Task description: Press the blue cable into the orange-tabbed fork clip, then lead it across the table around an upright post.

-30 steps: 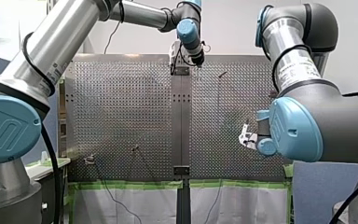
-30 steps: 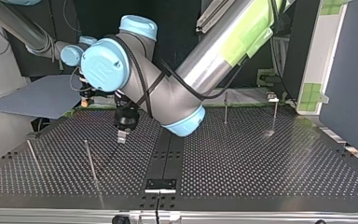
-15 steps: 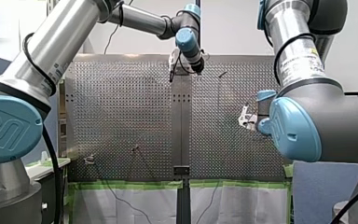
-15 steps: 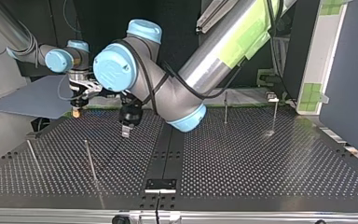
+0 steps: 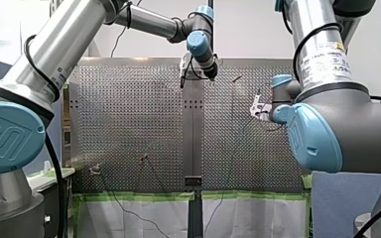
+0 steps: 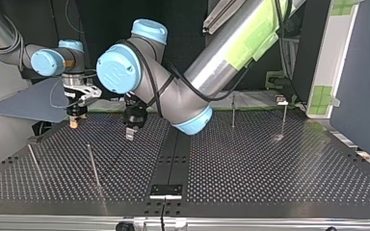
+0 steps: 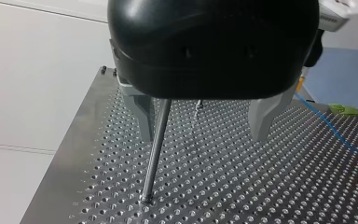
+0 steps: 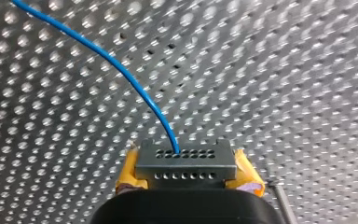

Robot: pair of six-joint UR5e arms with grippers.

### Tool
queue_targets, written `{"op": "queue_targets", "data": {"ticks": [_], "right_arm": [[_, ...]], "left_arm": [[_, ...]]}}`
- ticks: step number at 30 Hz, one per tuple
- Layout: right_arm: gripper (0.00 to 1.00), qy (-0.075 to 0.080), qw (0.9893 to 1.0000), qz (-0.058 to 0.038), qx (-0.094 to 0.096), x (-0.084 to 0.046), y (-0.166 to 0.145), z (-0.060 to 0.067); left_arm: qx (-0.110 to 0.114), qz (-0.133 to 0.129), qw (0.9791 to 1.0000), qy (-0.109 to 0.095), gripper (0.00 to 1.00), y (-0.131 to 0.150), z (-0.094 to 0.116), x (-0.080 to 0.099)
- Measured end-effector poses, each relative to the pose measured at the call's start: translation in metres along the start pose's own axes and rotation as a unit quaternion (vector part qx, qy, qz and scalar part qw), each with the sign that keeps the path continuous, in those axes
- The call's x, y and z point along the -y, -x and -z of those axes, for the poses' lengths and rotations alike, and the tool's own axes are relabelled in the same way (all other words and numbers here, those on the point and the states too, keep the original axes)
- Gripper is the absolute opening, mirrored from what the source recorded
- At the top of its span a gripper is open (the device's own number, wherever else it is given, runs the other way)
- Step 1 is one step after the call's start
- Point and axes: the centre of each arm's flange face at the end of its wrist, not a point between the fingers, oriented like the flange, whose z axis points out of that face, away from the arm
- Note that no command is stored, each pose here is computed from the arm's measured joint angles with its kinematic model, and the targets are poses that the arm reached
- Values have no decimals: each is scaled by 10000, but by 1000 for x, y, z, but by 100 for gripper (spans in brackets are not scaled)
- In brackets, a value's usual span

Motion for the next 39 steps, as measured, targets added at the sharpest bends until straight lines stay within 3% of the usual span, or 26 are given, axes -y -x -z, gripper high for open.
{"op": "queue_targets", "data": {"ticks": [7,10,16,25,33,39], "right_arm": [[0,-16,10000,-86,12,12,-32,12],[0,46,9999,-96,13,15,-44,19],[0,213,9998,37,-12,24,-73,34],[0,140,9997,85,-159,41,-105,49],[0,84,9998,73,-191,48,-109,51],[0,6,9997,64,-256,55,-118,55]], "left_arm": [[-10,10,10000,0,100,0,0,0],[-16,17,10000,1,100,0,1,0],[-49,33,10000,-22,100,-3,2,3],[-183,142,9997,-57,100,-17,5,6],[-323,453,9977,-379,100,-29,8,17],[-411,747,9940,-680,100,-44,8,25]]}}
